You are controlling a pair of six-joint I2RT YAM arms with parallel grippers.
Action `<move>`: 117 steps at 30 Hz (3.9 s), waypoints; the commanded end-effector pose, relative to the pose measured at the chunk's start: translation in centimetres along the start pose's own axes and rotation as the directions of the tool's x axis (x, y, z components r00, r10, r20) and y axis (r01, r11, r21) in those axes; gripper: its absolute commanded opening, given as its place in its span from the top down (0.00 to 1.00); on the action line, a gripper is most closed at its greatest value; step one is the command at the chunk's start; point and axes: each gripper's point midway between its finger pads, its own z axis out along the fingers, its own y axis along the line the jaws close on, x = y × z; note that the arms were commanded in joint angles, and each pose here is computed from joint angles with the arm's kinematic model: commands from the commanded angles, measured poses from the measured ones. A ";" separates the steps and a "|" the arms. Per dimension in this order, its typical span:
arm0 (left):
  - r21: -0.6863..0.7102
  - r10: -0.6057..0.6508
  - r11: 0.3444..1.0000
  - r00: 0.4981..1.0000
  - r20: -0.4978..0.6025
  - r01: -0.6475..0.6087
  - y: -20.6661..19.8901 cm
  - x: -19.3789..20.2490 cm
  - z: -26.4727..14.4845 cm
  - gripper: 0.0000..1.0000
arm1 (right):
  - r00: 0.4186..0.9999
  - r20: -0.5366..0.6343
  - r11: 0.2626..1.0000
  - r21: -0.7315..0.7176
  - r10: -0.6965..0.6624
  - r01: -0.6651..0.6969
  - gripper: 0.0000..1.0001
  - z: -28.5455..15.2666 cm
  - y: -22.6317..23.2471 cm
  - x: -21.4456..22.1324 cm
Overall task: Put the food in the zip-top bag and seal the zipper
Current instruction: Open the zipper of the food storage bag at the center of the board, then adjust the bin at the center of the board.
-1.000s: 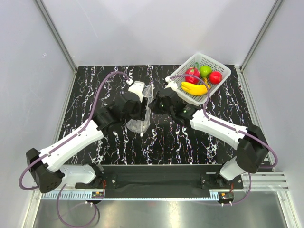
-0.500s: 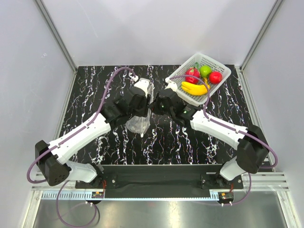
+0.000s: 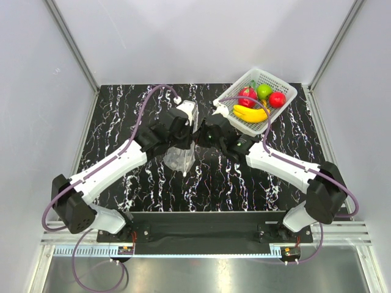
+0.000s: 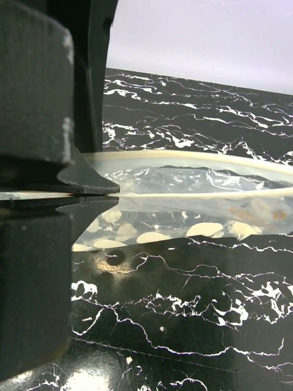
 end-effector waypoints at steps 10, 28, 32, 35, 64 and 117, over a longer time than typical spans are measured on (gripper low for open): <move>0.010 -0.022 1.000 0.997 0.069 0.021 0.3 -3.2 -0.3 1.00 | 0.999 0.033 1.000 -0.015 -0.006 0.006 1.00 -1.5 0.7 -1.2; -0.450 0.177 0.877 0.984 -0.025 -0.169 8.5 -6.5 -6.0 1.00 | 0.999 0.000 0.924 0.380 -0.046 0.042 1.00 1.1 -7.3 1.2; -0.531 0.206 0.823 0.977 -0.050 -0.201 10.1 -6.6 -7.3 1.00 | 0.999 -0.005 0.917 0.395 -0.049 0.047 1.00 1.2 -8.2 1.8; -0.549 0.218 0.806 0.974 -0.067 -0.219 10.5 -6.4 -7.2 1.00 | 0.999 0.002 0.927 0.373 -0.044 0.040 1.00 1.2 -8.2 2.1; -0.231 0.150 0.966 0.980 0.133 -0.116 6.3 -3.5 -3.0 1.00 | 0.989 -0.043 0.989 0.032 -0.141 0.143 0.65 1.0 -3.3 3.1; -0.288 0.037 0.957 0.999 0.027 -0.028 6.2 -3.1 0.1 1.00 | 0.982 -0.187 0.891 0.450 0.032 0.056 0.71 3.7 -25.6 -10.0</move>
